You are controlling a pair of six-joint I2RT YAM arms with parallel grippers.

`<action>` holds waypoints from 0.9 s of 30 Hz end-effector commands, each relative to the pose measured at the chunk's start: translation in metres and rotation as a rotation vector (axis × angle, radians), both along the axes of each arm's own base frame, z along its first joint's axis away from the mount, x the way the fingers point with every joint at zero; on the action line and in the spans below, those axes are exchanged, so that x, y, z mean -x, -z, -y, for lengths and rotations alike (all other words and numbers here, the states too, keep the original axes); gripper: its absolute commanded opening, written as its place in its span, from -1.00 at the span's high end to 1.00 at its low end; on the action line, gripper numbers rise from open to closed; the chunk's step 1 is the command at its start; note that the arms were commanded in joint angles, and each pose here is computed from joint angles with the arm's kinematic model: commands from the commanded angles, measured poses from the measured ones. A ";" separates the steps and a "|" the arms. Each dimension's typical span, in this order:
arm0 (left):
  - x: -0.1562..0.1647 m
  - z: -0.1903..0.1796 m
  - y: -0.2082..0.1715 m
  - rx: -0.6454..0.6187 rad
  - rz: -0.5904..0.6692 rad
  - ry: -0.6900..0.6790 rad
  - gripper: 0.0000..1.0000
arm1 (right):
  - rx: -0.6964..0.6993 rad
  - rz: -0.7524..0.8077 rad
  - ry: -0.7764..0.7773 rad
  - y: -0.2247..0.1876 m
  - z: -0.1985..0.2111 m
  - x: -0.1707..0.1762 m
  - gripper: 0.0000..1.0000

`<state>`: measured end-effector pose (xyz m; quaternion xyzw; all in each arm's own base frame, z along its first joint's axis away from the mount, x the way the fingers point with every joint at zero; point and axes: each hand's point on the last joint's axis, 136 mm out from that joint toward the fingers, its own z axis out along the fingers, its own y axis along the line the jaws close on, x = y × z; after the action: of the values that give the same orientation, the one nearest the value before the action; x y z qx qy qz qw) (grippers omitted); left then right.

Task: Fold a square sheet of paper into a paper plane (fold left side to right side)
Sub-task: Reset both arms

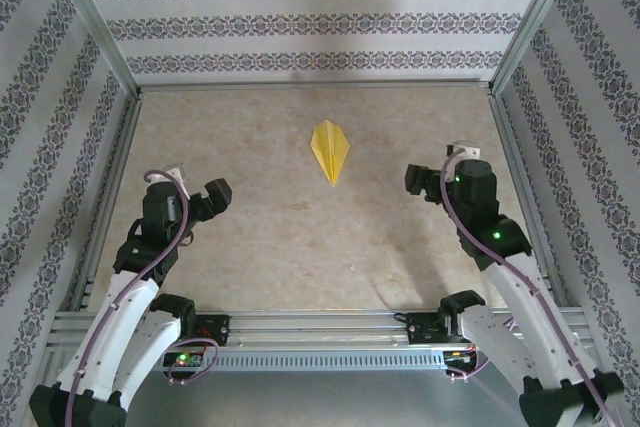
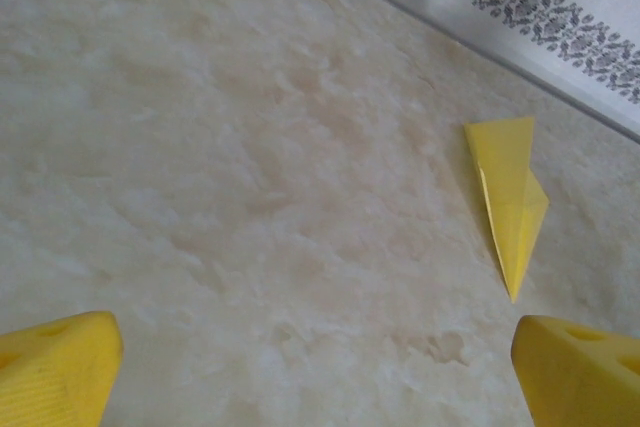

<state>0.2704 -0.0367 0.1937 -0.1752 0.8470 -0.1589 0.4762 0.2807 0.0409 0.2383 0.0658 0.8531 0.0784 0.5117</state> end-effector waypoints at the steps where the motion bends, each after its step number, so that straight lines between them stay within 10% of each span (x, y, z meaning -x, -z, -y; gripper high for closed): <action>1: 0.004 -0.016 -0.002 -0.077 -0.002 -0.046 -1.00 | 0.000 0.060 0.017 0.003 0.011 0.003 -0.97; 27: -0.007 -0.029 -0.001 -0.180 0.005 -0.084 -1.00 | 0.112 0.134 0.260 0.112 0.082 -0.034 -0.97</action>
<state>0.2728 -0.0154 0.1820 -0.1723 0.8590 -0.0803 0.4755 0.2965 -0.0432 0.1018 0.1409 0.8413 -0.0526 0.5192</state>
